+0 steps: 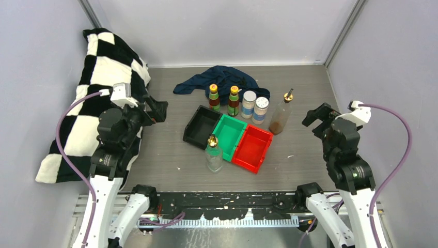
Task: Organize the condiment bottles
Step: Pick up the bottle from the center of the board.
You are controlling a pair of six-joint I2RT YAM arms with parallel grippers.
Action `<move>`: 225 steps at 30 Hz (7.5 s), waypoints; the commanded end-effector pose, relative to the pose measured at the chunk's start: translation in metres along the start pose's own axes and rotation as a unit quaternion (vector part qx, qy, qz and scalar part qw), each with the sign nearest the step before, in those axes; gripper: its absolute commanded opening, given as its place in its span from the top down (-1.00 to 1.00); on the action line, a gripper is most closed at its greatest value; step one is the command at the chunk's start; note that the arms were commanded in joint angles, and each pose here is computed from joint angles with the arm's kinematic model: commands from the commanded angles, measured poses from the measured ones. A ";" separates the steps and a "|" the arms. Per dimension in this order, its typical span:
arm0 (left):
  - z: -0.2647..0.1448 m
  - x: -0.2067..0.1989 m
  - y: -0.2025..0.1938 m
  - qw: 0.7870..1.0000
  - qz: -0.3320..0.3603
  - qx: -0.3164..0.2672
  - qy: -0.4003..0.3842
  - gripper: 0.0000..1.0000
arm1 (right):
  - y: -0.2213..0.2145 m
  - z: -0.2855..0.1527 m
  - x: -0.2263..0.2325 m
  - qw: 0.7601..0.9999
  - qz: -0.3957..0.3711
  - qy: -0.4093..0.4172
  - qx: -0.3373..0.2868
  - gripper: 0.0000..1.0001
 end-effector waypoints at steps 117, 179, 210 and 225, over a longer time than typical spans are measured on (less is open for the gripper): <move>0.005 -0.027 0.032 0.996 0.059 -0.065 -0.027 -0.87 | -0.031 -0.081 0.079 0.826 -0.077 0.498 0.252 -0.78; 0.071 -0.010 0.008 0.990 0.124 -0.020 0.056 -0.94 | -0.141 -0.208 0.136 0.864 -0.188 0.466 -0.040 -0.84; 0.068 0.000 -0.013 0.991 0.084 0.010 0.101 -1.00 | -0.183 -0.193 0.134 0.870 -0.170 0.460 -0.051 -0.95; 0.064 0.001 -0.011 0.992 0.075 0.011 0.106 -0.99 | -0.198 -0.168 0.164 0.866 -0.183 0.464 -0.027 -0.97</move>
Point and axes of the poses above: each gripper's point midway between its finger pads, its own z axis out along the fingers, its own x axis along the line the jaws close on, y = z × x, the point moved 7 cm from there along -z, back along the fingers, and after that the axes turned 7 degrees about z, right-handed, at the moved point
